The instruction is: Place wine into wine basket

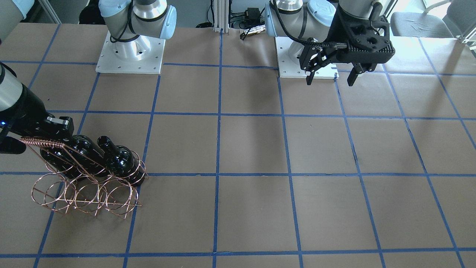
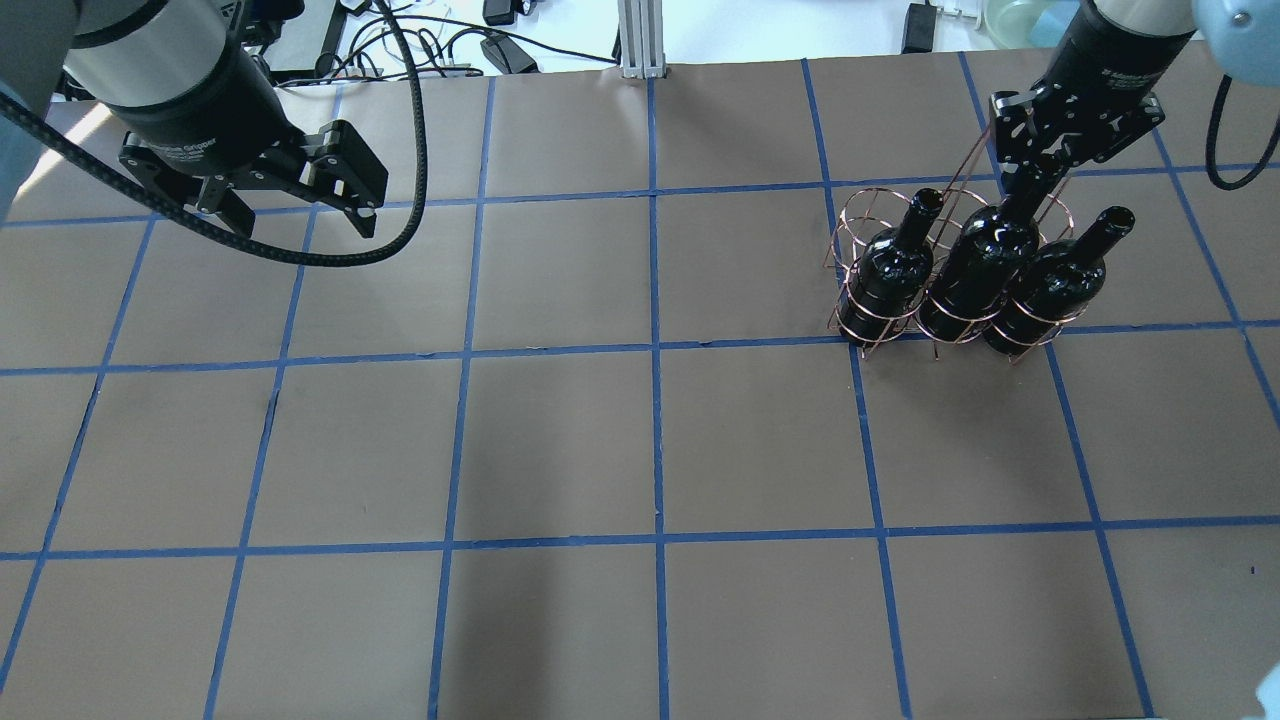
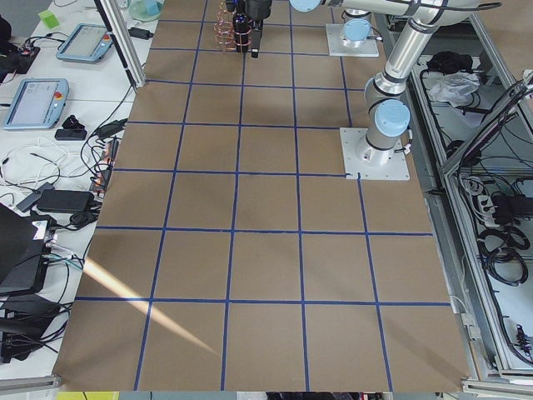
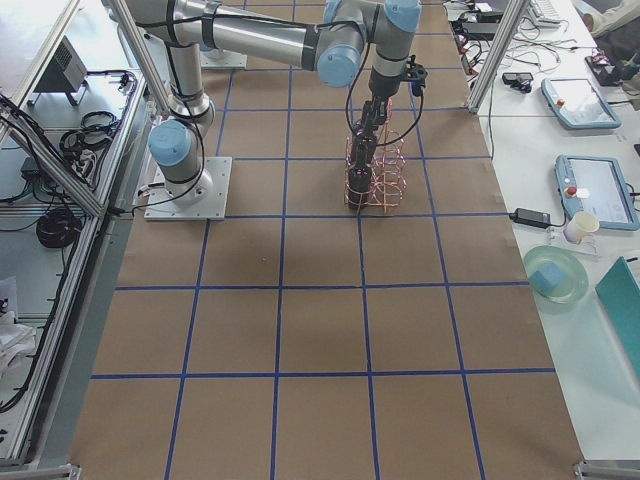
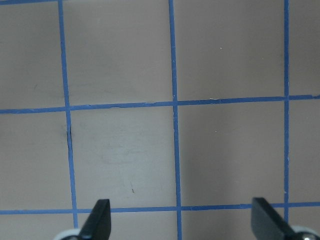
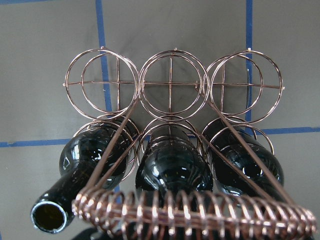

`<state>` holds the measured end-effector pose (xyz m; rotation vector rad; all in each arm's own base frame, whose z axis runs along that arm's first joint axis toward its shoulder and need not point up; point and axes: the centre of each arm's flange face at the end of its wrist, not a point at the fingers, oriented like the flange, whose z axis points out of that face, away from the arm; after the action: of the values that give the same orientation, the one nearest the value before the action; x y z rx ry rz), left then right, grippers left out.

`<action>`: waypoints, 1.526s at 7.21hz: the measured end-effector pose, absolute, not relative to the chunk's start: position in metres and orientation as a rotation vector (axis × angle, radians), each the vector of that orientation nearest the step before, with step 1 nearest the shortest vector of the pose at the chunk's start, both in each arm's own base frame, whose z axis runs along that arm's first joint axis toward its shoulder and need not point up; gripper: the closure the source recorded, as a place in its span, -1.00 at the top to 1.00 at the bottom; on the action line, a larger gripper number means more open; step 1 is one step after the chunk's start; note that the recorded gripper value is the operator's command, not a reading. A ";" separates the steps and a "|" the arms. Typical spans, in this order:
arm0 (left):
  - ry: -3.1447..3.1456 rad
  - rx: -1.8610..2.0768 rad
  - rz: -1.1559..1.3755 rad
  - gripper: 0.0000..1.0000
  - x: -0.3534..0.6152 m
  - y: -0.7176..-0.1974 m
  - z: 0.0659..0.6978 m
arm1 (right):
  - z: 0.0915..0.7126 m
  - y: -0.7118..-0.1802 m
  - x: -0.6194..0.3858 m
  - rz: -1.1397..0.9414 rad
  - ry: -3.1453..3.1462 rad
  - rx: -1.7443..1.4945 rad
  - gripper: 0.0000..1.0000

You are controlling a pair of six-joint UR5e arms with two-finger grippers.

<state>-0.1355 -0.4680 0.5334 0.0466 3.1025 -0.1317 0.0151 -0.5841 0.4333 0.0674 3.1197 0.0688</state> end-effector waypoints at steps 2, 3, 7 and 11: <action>3.105 0.029 -0.135 1.00 -0.136 -0.468 0.534 | 0.426 -0.582 0.015 0.095 3.119 0.066 -0.68; 3.108 -0.004 -0.137 1.00 -0.136 -0.468 0.534 | 0.422 -0.581 0.015 0.104 3.123 0.065 0.36; 3.130 -0.044 -0.143 1.00 -0.136 -0.475 0.534 | 0.454 -0.573 0.018 -0.023 3.165 0.083 1.00; 3.164 -0.035 -0.125 1.00 -0.140 -0.478 0.528 | 0.526 -0.518 0.121 -0.132 3.161 0.045 1.00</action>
<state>-0.1397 -0.4780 0.5283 -0.0352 3.1640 -0.1250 0.1208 -0.5177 0.5264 0.0452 3.1611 -0.1324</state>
